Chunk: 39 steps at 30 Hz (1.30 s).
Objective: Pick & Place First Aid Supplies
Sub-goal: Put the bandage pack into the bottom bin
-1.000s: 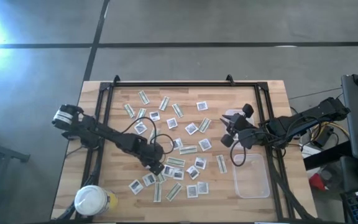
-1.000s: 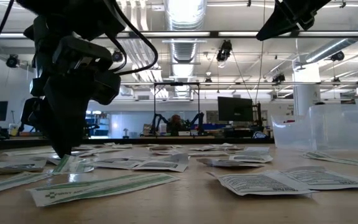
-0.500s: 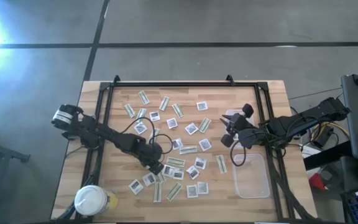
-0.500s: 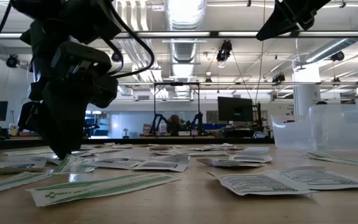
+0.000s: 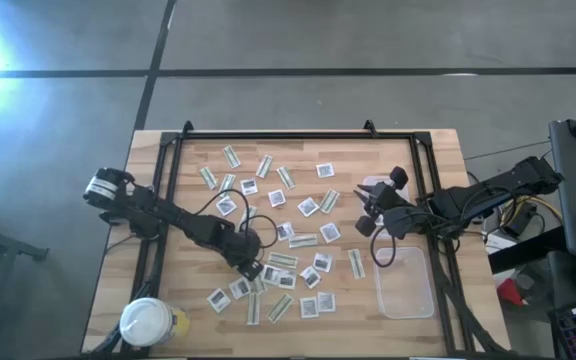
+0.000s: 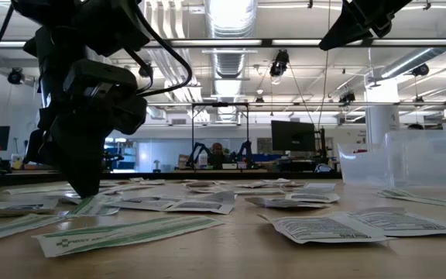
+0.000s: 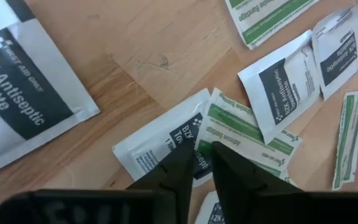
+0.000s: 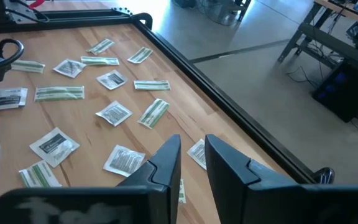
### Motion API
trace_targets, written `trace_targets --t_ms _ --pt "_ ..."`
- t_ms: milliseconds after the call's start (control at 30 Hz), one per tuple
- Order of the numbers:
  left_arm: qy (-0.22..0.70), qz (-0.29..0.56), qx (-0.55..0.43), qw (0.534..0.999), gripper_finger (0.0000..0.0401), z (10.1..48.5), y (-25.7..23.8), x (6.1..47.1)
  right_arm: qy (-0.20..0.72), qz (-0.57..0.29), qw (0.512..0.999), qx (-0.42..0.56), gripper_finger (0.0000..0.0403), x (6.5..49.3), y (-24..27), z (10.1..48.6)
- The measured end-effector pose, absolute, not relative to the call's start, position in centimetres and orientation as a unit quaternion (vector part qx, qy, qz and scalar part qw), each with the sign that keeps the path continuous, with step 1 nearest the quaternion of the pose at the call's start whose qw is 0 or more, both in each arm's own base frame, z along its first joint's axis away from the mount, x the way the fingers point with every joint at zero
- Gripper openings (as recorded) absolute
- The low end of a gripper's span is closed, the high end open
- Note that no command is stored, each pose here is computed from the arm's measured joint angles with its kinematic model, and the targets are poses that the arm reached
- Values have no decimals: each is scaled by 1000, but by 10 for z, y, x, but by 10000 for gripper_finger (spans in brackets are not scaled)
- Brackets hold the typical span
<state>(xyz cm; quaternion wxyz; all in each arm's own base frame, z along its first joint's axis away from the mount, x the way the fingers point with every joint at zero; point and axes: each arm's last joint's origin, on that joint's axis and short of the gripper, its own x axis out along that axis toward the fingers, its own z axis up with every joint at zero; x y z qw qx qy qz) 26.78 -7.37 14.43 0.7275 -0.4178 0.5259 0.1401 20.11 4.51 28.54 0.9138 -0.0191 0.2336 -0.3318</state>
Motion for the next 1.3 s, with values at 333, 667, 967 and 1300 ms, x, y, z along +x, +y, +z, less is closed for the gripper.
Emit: trace_targets --t_ms 333,667,967,1300 --pt "518 125 -411 740 16 145 -74 270 233 -332 914 -19 82 201 45 285" --pt "513 117 -402 749 1 146 -74 271 233 -331 914 -19 73 201 45 285" --pt "506 97 -395 760 0 154 -74 270 241 -289 926 35 74 203 49 282" --pt "508 74 -377 771 0 158 -75 269 204 -149 960 117 86 214 59 252"
